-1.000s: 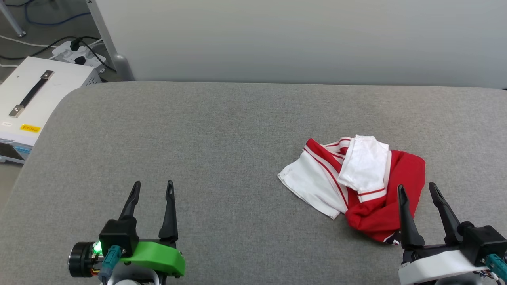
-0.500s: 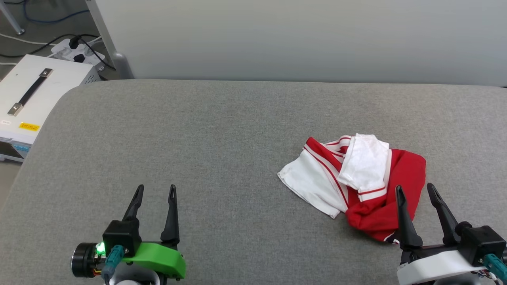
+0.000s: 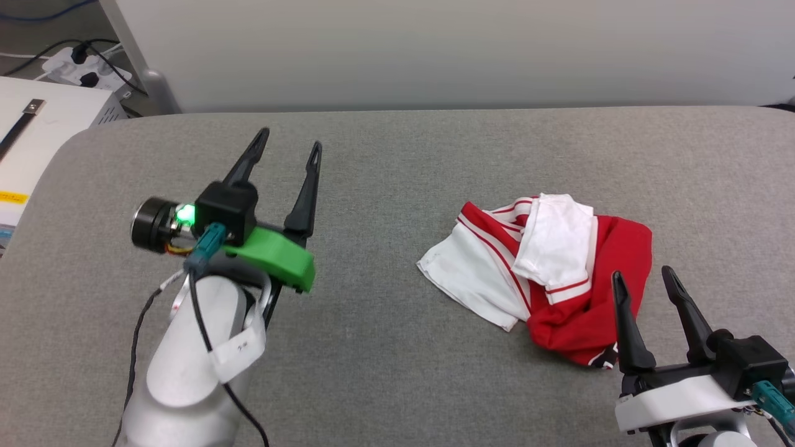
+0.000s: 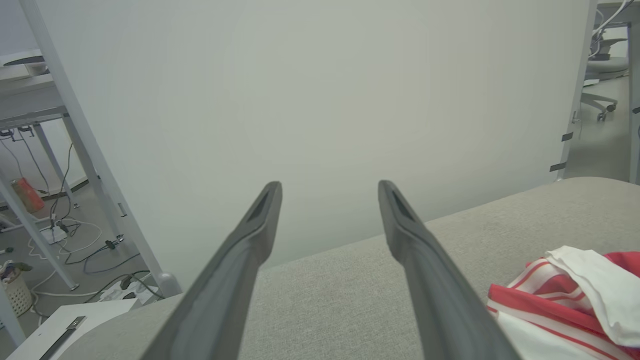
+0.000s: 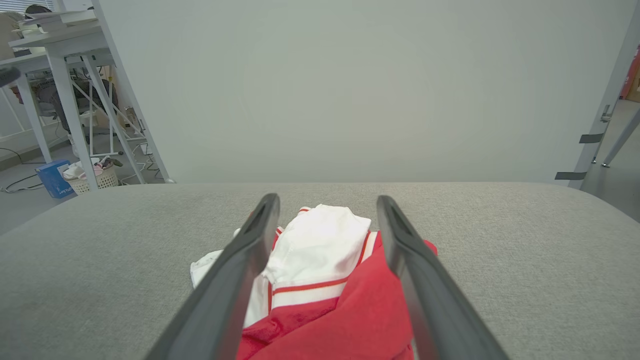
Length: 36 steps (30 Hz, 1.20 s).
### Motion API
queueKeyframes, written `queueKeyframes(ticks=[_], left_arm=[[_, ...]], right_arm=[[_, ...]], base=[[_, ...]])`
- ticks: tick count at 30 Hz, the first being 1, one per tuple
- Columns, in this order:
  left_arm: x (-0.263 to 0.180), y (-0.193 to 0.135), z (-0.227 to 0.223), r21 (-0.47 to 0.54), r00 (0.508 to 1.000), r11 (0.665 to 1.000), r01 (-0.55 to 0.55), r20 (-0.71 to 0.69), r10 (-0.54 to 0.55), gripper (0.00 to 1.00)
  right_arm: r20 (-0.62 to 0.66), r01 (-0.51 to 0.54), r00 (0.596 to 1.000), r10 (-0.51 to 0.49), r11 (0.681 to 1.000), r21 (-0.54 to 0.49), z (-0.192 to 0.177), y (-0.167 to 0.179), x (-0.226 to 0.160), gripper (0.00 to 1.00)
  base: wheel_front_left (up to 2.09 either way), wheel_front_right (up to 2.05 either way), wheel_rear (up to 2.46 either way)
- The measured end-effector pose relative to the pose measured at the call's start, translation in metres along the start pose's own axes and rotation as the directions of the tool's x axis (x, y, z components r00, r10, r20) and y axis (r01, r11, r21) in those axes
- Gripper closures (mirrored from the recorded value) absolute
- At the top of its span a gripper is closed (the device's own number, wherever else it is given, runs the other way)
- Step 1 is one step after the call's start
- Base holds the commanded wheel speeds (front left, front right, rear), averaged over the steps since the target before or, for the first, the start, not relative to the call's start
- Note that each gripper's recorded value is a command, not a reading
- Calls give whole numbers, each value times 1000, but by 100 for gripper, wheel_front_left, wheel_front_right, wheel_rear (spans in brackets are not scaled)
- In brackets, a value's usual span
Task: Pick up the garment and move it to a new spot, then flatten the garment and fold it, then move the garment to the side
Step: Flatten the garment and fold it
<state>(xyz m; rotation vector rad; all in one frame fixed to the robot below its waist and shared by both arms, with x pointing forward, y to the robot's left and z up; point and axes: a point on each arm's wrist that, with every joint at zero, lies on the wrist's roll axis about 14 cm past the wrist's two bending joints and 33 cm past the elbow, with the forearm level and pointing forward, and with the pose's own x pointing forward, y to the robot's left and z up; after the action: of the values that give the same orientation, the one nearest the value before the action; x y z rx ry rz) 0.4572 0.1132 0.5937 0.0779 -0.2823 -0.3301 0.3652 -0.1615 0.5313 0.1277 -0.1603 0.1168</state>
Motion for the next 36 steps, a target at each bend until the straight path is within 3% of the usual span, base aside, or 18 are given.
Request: queueKeyframes(ticks=[6,12,17,21,26,31,36], left_arm=[[54,-49,11,14,975,976,219,-44,-218,0],[80,-97,-9,6,889,912,411,-226,-399,0],[76,-134,-44,-46,744,838,544,-436,-507,0],[56,-154,-82,-111,565,769,630,-614,-551,0],[30,-166,-118,-193,373,706,682,-738,-563,0],[12,-163,-154,-241,239,677,695,-811,-534,0],[0,-154,-187,-271,152,679,683,-856,-494,0]], right_arm=[[6,25,1000,-25,1000,-7,2,-8,3,0],[-4,54,999,-54,998,-16,-2,-19,6,0],[-15,82,996,-82,996,-18,-6,-28,7,0],[-20,102,995,-103,995,-23,-8,-36,9,0],[-32,124,992,-125,992,-27,-12,-44,11,0],[-43,139,989,-141,990,-31,-17,-50,15,0],[-59,158,985,-160,987,-34,-23,-57,18,0]], base=[[0,0,0],[0,0,0],[0,0,0],[0,0,0],[0,0,0],[0,0,0],[0,0,0]])
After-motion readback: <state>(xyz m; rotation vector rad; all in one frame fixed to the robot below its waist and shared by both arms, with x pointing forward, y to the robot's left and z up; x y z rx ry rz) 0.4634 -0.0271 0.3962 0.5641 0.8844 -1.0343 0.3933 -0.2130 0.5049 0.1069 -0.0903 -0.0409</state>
